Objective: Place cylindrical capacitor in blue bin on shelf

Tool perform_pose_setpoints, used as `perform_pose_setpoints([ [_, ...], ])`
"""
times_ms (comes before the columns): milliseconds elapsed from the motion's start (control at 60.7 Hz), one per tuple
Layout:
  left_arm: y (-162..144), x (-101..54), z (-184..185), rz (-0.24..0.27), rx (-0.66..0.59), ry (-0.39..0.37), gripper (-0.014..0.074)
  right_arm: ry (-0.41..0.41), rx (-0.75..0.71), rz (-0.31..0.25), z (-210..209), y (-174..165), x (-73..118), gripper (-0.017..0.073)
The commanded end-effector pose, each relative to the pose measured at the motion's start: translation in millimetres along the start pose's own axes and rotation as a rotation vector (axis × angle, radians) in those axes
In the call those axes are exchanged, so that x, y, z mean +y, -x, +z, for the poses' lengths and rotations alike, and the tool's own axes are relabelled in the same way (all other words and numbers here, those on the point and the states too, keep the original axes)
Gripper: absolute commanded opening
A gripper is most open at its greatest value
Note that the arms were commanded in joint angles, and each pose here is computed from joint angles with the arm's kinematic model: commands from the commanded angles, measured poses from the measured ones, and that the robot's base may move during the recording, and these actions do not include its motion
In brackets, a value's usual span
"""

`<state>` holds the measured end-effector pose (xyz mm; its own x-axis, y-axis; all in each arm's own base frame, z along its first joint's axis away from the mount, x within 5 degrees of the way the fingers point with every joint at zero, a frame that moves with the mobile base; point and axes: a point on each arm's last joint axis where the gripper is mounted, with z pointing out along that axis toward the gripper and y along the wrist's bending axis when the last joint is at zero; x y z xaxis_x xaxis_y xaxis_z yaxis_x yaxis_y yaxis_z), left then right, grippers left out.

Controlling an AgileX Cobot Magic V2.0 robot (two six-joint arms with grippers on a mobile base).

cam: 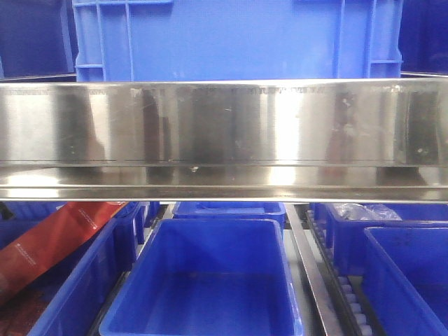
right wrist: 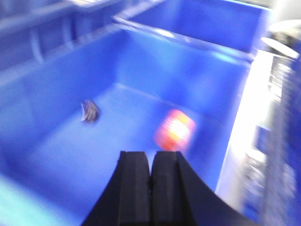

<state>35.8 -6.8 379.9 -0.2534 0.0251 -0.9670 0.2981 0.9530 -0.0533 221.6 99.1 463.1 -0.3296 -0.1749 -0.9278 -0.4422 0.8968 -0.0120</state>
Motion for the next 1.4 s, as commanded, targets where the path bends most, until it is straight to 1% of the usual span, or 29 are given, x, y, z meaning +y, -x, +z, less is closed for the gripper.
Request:
perform_pose_setpoints([
  [0,-2,-0.5,5,-0.007,-0.032,-0.002,-0.0111,-0.024,-0.087,-0.011,-21,-15,-1.8,-0.0144],
  [115,-8,-0.9,12,-0.004,-0.034,-0.005,-0.0111,-0.033,-0.170,-0.010,-49,-49,0.4,-0.0144],
  [379,-16,-1.7,22,0.000,-0.046,-0.013,-0.0111,-0.048,-0.253,-0.014,-80,-134,4.2,-0.0144],
  [577,-20,-1.7,25,0.002,-0.039,-0.013,-0.0111,-0.053,-0.312,-0.014,-93,-178,6.1,-0.0144],
  [741,-21,-1.7,25,0.002,-0.035,-0.013,-0.0111,-0.056,-0.351,-0.015,-99,-190,6.7,-0.0144],
  [1384,-21,-1.7,25,0.002,-0.035,-0.013,-0.0111,-0.056,-0.351,-0.015,-99,-190,6.8,-0.0144],
])
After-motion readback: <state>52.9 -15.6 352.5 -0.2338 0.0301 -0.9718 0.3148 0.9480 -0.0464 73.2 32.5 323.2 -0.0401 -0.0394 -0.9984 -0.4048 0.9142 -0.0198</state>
